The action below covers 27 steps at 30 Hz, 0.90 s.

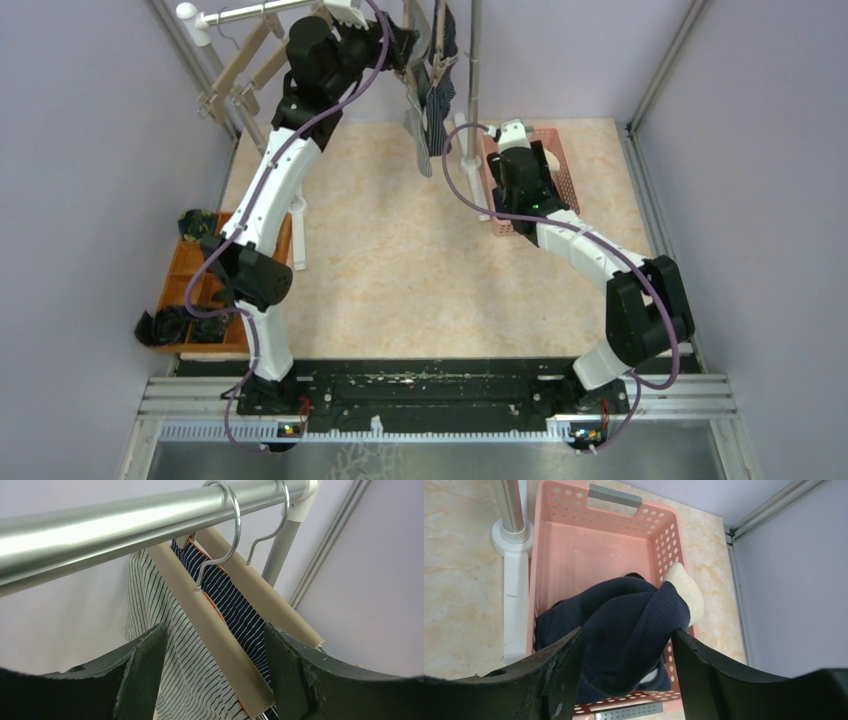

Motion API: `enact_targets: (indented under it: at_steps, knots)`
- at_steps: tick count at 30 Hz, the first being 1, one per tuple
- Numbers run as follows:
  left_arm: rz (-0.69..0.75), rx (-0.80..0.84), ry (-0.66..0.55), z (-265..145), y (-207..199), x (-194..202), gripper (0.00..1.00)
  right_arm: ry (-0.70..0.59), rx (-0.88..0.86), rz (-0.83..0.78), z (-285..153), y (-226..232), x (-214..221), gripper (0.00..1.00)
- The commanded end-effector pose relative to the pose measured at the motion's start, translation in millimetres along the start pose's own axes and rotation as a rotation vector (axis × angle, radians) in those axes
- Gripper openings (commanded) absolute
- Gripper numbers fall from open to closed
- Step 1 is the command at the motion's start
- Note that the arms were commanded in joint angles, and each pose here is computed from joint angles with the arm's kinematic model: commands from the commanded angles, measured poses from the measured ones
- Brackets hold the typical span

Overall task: Remove the underwear clipped to the hanger
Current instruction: Place the underwear in the bin, then pick up the hanger from the clothesline.

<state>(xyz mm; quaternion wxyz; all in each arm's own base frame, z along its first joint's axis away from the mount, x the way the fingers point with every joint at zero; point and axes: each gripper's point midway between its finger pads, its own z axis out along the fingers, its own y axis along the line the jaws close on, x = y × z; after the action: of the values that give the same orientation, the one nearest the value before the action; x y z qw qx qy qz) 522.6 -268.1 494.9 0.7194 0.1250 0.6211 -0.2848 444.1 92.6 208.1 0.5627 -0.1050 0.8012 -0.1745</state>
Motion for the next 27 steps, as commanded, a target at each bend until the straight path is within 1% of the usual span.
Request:
enact_targets:
  at_steps: [1,5,10,12,20,27]
  knots:
    - [0.029,-0.016,-0.069,3.7,-3.3,-20.7,0.75,-0.086,0.031,0.075,-3.0,-14.7,-36.0,0.65]
    - [0.021,-0.014,-0.091,8.3,-5.0,-21.0,0.71,-0.098,0.035,0.080,-5.8,-17.2,-38.3,0.66]
    - [0.028,-0.044,-0.094,14.2,-3.3,-14.4,0.58,-0.109,0.036,0.088,-8.8,-19.2,-40.2,0.66]
    - [0.035,-0.067,-0.092,15.4,-0.3,-11.3,0.54,-0.121,0.033,0.094,-11.4,-20.5,-42.2,0.66]
    - [0.065,-0.128,-0.079,16.5,9.5,-4.2,0.50,-0.170,0.020,0.118,-19.6,-24.1,-52.4,0.67]
    - [0.087,-0.176,-0.062,18.5,18.2,4.6,0.53,-0.193,0.014,0.123,-23.8,-26.4,-58.0,0.68]
